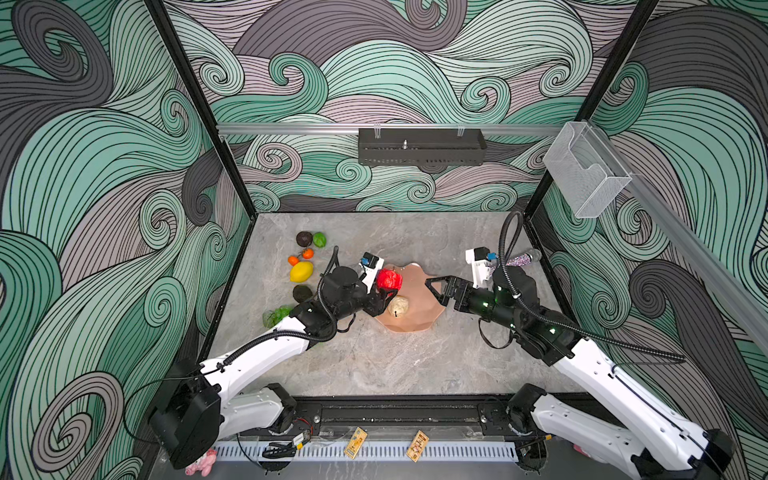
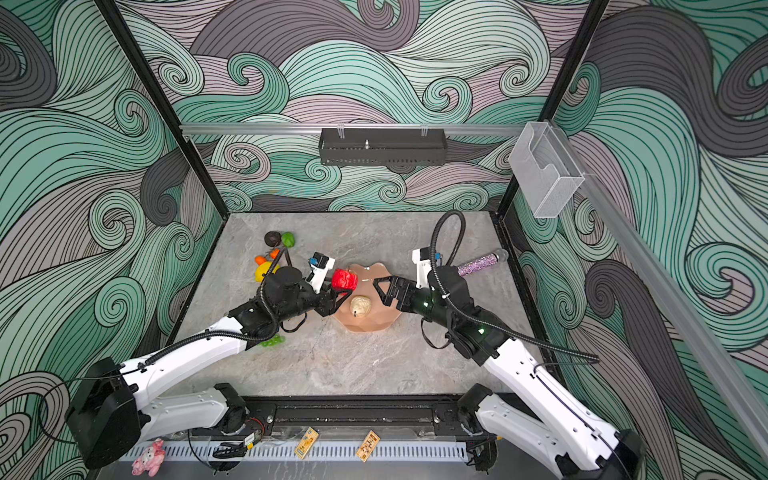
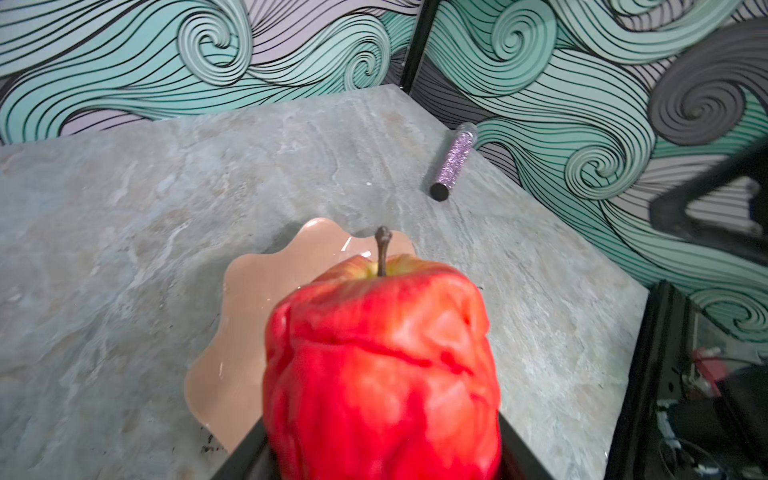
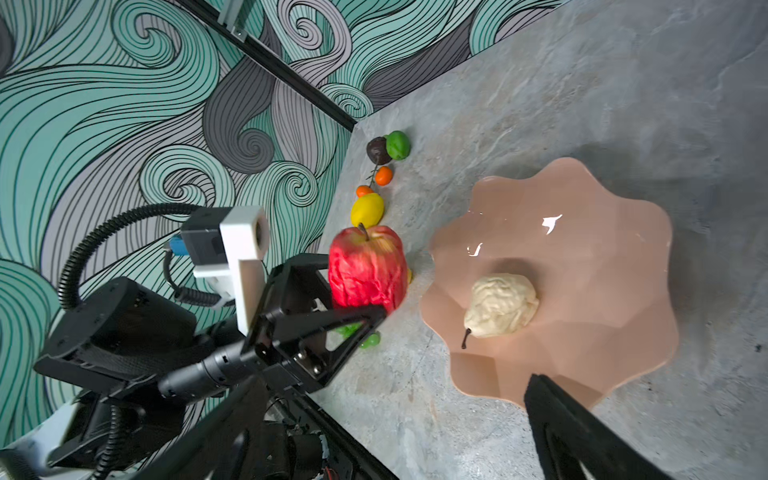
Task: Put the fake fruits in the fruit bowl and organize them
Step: 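Carry the red apple over the bowl with the left gripper while right takes it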
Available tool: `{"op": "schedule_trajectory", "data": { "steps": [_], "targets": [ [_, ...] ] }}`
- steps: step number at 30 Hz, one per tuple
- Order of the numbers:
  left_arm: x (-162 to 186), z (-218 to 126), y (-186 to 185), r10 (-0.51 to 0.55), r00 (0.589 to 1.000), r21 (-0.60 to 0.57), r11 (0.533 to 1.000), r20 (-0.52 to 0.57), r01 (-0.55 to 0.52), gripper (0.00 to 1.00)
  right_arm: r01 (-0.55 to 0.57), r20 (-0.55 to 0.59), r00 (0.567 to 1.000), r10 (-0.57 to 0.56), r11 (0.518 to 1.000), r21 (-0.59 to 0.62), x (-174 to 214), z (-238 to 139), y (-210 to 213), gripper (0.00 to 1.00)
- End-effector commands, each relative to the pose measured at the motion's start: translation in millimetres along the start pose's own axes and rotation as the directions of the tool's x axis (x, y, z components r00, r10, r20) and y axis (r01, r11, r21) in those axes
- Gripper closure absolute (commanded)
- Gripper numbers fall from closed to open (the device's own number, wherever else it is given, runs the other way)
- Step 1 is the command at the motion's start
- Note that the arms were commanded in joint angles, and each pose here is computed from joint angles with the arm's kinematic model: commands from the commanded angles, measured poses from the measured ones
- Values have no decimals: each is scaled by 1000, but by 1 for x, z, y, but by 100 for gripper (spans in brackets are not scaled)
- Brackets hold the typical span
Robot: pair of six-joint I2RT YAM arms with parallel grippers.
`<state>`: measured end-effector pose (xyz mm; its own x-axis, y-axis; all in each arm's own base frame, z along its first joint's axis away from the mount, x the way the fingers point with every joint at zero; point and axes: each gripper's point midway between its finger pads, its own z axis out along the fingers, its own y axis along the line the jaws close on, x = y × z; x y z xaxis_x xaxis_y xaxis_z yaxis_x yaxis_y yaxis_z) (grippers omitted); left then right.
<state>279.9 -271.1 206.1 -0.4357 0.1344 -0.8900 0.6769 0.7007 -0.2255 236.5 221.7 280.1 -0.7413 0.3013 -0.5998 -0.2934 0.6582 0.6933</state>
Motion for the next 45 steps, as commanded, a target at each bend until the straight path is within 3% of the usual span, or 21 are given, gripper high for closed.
{"op": "schedule_trajectory", "data": {
  "steps": [1,11,21,36,40,43,45],
  "targets": [
    [-32,-6,-24,135,981,58,988,142,-145,47,-8,-43,999,4,996,-84,1,3,20,3],
    [-20,7,-64,307,940,122,937,152,-326,46,-31,-148,989,24,999,-44,20,23,14,4],
    [-14,18,-82,386,913,139,905,137,-403,45,-34,-227,973,40,999,29,37,36,-1,10],
    [-16,21,-90,407,900,110,898,154,-425,41,-26,-240,970,33,999,35,41,39,0,41],
    [-19,20,-83,389,909,69,913,152,-402,29,-13,-225,974,21,999,40,38,39,-1,45],
    [-21,16,-77,366,919,35,927,150,-374,2,6,-211,977,6,998,60,35,38,-4,46],
    [-20,9,-67,320,935,-3,946,151,-324,1,40,-194,981,-23,995,87,30,37,-8,46]
  ]
}}
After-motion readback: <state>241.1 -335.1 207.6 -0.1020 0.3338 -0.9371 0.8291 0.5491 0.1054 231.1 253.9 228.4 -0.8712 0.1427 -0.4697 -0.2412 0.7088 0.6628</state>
